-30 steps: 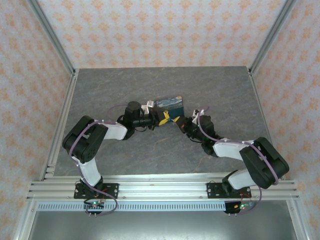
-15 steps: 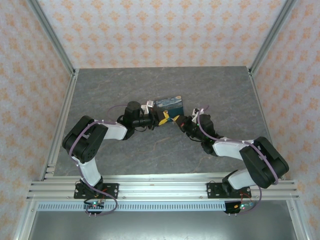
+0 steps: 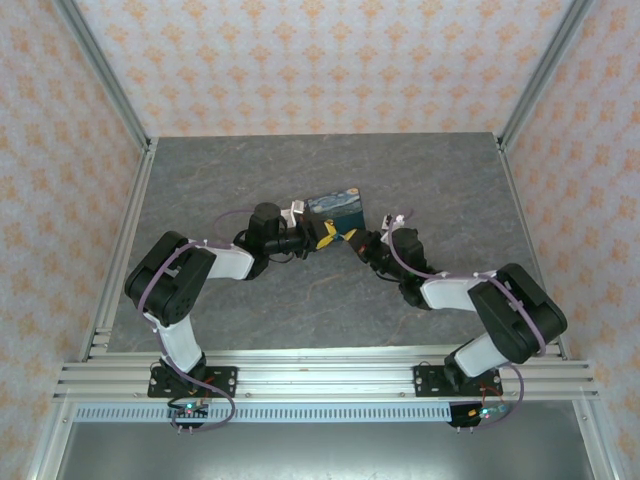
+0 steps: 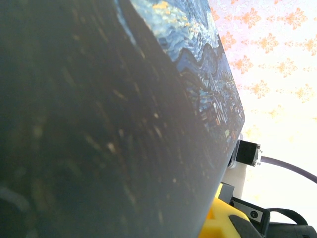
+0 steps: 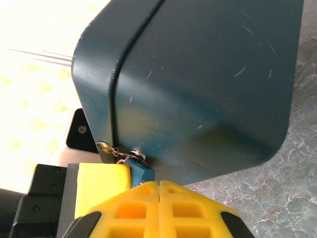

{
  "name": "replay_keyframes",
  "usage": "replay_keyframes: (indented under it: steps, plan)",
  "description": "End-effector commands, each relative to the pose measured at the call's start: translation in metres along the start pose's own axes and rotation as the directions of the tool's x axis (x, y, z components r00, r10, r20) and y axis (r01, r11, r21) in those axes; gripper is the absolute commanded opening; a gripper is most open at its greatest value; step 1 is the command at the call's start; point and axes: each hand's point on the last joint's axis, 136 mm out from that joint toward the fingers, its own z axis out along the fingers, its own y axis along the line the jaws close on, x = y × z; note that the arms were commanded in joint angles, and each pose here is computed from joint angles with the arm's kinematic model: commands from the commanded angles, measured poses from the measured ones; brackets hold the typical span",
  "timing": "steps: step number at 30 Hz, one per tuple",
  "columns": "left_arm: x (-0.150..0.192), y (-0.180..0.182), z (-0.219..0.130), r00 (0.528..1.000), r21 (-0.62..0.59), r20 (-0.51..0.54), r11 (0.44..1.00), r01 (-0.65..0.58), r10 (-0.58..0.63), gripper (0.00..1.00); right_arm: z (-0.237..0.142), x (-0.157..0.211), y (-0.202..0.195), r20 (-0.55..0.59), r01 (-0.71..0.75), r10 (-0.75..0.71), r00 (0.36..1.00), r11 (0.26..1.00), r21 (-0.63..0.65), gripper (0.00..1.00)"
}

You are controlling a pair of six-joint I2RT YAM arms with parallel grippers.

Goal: Unlock a padlock with a key

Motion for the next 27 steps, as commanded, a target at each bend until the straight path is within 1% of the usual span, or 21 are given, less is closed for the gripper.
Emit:
replay_keyframes:
  steps: [1,9,14,19,27]
  plan:
    - [0.015,-0.025,-0.004,0.998,0.062,-0.059,0.998,-0.029,0.032,0.0,0.001,-0.005,0.011,0.039,0.11,-0.108,0.993,0.992,-0.057,0.0]
    - [0.017,-0.031,-0.005,0.998,0.071,-0.062,0.997,-0.025,0.03,0.0,0.001,-0.004,0.008,0.06,0.231,-0.227,0.972,0.971,-0.061,0.0]
    - [0.016,-0.034,-0.006,0.998,0.083,-0.06,0.996,-0.016,0.021,0.0,0.0,-0.004,0.002,0.071,0.247,-0.243,0.967,0.968,-0.051,0.0]
    - [0.013,-0.043,-0.006,0.999,0.109,-0.05,0.994,-0.011,0.017,0.0,0.001,-0.007,-0.005,0.1,0.178,-0.172,0.98,0.983,-0.052,0.0]
    - [0.015,-0.054,-0.005,0.999,0.134,-0.042,0.991,-0.016,0.022,0.0,0.003,-0.014,0.006,0.125,0.013,0.004,0.992,0.992,-0.129,0.0]
